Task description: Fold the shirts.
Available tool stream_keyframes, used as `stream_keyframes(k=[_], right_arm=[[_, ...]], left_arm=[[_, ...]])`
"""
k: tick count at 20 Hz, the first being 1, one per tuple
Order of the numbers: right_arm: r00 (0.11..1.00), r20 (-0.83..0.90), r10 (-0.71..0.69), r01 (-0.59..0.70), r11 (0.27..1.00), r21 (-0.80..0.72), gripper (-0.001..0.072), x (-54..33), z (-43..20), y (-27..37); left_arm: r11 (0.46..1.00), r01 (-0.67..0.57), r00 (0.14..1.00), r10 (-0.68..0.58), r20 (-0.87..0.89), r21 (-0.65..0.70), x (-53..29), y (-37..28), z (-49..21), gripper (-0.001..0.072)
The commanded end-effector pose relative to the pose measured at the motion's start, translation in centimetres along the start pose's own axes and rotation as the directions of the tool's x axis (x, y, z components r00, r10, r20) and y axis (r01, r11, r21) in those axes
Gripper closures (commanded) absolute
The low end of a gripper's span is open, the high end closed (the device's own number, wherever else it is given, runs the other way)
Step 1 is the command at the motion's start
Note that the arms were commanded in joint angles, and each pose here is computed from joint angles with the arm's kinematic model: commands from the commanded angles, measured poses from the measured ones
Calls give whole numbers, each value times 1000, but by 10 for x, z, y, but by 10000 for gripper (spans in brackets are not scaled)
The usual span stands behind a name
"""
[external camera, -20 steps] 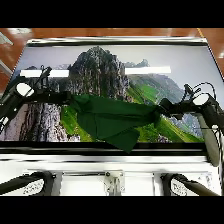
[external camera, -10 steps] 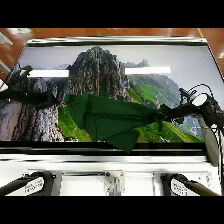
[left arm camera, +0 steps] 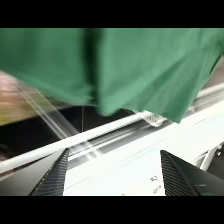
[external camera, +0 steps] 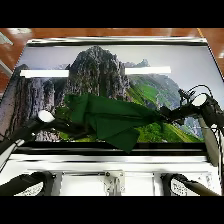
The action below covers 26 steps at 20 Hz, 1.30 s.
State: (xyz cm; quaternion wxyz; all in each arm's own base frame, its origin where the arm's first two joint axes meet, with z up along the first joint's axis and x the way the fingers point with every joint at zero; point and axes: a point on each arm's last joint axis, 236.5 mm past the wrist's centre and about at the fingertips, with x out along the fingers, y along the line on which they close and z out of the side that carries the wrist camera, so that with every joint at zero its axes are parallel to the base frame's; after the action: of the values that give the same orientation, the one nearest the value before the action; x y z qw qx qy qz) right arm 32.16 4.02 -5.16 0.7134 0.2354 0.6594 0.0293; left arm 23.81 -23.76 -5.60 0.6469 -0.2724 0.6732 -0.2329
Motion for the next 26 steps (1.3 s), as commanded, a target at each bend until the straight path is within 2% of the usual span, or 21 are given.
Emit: stream_keyframes(k=[1,7,18,20,21,22,23,25,26], right_arm=[[1000,-5,-2,2,1000,-2,654,0,-1,0],[1000,-8,1,-1,1000,1,654,0,-2,1],[998,-60,10,-9,1000,7,654,0,-14,3],[998,-65,10,-9,1000,6,654,0,-15,3],[998,-67,10,-9,1000,7,654,0,-16,3],[998,-68,10,-9,1000,6,654,0,-16,3],[998,-69,10,-10,1000,7,654,-1,-16,3],[997,-71,10,-9,1000,7,654,-1,-17,3],[997,-71,10,-9,1000,7,654,-1,-17,3]], left_arm=[[1000,-11,999,11,31,-25,44,-19,-18,35],[998,20,1000,-19,9,-68,89,-42,-44,35],[986,59,984,-30,177,-156,117,-55,-22,68],[988,57,981,-29,194,-143,122,-59,-19,251],[988,58,978,-27,208,-142,124,-61,-16,321],[987,58,975,-24,220,-148,126,-62,-13,351],[984,58,974,-19,226,-167,128,-61,-12,446],[984,52,974,-12,226,-172,129,-58,-11,574],[985,50,974,-12,226,-164,129,-58,-11,673]])
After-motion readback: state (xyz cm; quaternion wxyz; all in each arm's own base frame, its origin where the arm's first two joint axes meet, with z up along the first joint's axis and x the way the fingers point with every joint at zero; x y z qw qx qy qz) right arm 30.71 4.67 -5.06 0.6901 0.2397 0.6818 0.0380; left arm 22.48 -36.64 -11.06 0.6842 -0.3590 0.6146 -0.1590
